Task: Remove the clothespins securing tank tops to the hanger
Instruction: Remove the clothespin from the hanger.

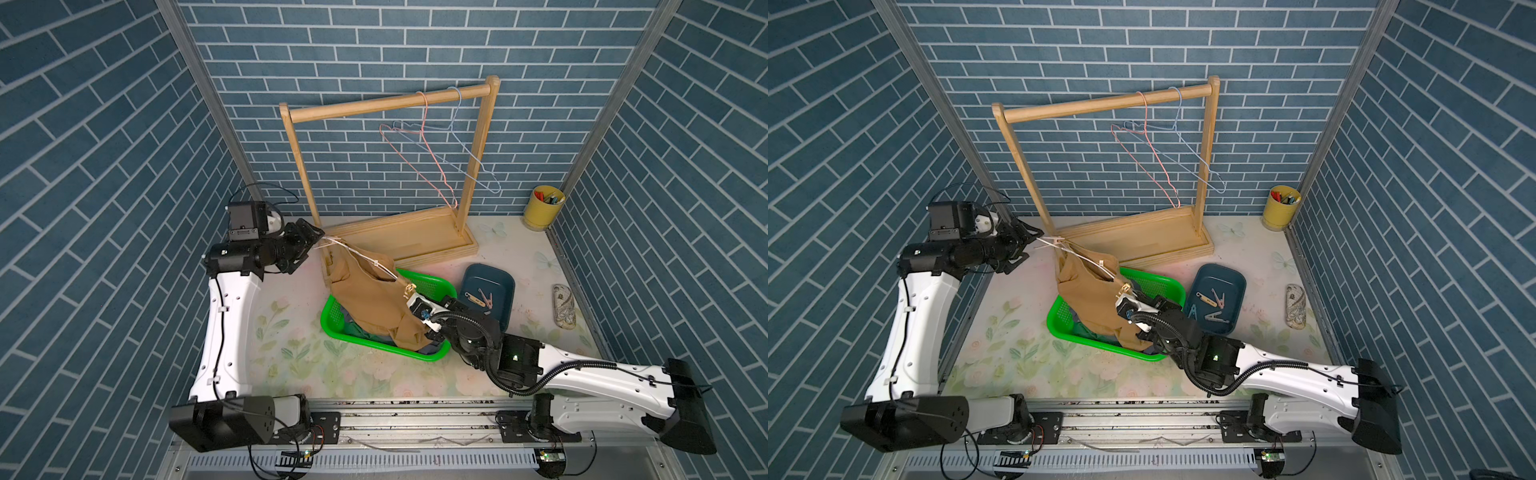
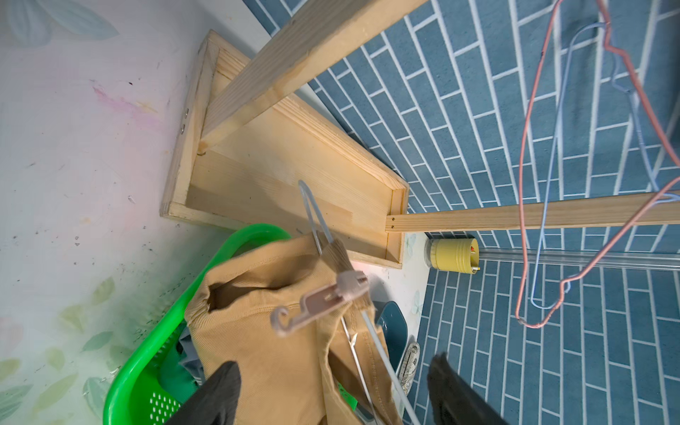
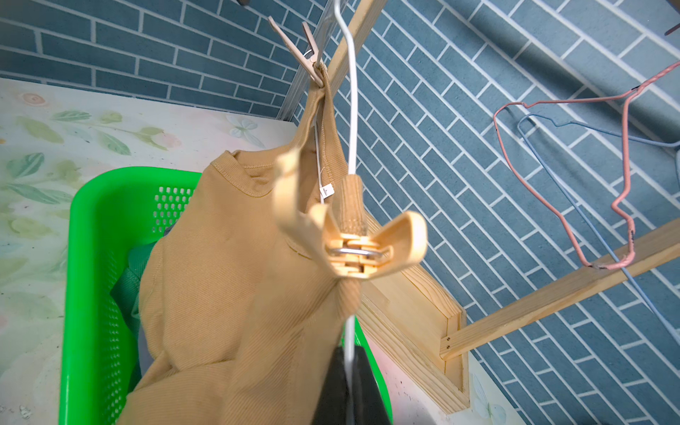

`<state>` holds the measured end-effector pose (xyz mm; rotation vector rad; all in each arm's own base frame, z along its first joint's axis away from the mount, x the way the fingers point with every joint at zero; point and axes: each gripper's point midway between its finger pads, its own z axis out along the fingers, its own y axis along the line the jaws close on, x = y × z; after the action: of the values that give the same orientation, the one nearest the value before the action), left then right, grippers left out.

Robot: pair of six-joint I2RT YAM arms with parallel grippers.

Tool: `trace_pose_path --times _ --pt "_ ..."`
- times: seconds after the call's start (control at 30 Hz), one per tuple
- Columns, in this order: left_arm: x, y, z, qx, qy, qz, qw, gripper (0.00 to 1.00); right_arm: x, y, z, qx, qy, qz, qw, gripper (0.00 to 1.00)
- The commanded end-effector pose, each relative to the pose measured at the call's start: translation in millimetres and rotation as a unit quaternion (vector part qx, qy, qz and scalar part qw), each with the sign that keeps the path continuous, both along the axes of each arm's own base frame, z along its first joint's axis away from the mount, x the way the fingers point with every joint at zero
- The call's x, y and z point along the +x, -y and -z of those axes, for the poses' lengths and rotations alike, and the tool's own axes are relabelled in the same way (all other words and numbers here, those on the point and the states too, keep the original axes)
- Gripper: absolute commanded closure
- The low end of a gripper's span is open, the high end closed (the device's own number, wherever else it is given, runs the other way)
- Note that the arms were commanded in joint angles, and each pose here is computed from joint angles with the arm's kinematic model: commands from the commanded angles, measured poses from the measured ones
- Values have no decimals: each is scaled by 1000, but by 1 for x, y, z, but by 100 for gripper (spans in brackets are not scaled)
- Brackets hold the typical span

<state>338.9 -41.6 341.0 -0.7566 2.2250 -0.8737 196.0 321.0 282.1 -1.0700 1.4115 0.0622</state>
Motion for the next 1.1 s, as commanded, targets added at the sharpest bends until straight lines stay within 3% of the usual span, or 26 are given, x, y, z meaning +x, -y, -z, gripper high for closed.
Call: trace_pose_path --times 0.0,0.13,0.57,0.83,1.07 --pt "-8 -2 7 -13 -3 -18 1000 18 -1 2 -25 56 16 7 998 100" --pt "0 6 9 -68 27 -25 997 19 -2 -3 -25 65 18 5 998 100" --pt "19 1 8 -93 48 -51 993 23 -9 -16 -21 67 22 3 998 100" --pt "24 -4 18 -91 35 -66 993 37 -13 -16 -17 69 36 13 997 100" --pt "30 -1 20 -106 29 -62 992 43 -16 -24 -11 58 47 15 997 100"
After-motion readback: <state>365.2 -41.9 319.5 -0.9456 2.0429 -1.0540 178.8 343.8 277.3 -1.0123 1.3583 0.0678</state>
